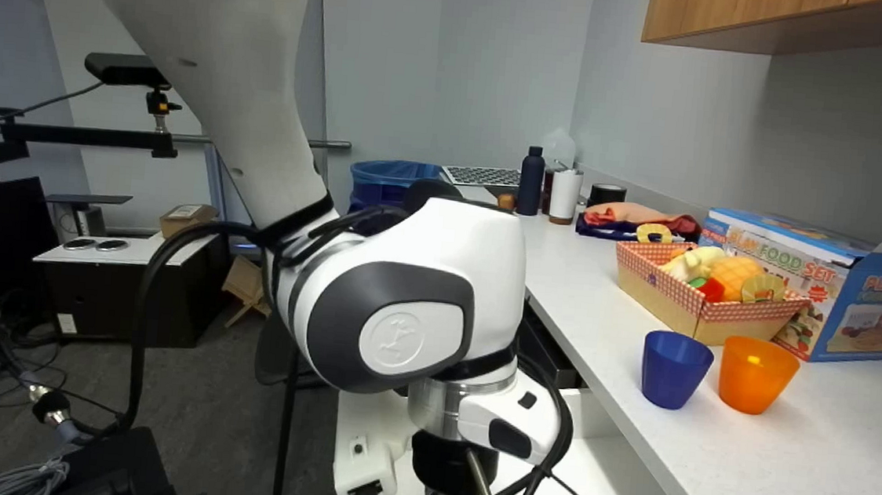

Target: Open the left drawer.

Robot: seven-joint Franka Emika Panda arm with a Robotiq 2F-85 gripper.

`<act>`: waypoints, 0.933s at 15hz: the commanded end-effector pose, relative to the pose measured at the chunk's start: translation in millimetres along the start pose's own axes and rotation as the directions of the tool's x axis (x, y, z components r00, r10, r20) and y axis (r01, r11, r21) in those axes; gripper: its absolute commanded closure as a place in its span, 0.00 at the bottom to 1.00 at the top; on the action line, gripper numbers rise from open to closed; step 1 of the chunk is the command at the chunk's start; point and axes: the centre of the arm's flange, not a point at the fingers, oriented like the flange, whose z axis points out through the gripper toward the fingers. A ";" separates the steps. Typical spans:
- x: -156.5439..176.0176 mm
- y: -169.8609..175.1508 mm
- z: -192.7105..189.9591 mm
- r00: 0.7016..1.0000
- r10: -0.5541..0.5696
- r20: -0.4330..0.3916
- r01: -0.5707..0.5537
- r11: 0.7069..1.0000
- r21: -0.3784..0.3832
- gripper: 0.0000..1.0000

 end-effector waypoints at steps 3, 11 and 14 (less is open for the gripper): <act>-8.9 -11.9 -65.7 0.996 -0.015 -0.091 0.024 0.994 0.109 0.00; -27.1 -3.3 -112.9 0.981 0.007 -0.196 0.031 0.981 0.190 0.00; -37.5 1.9 -120.8 0.978 0.018 -0.209 0.027 0.977 0.211 0.00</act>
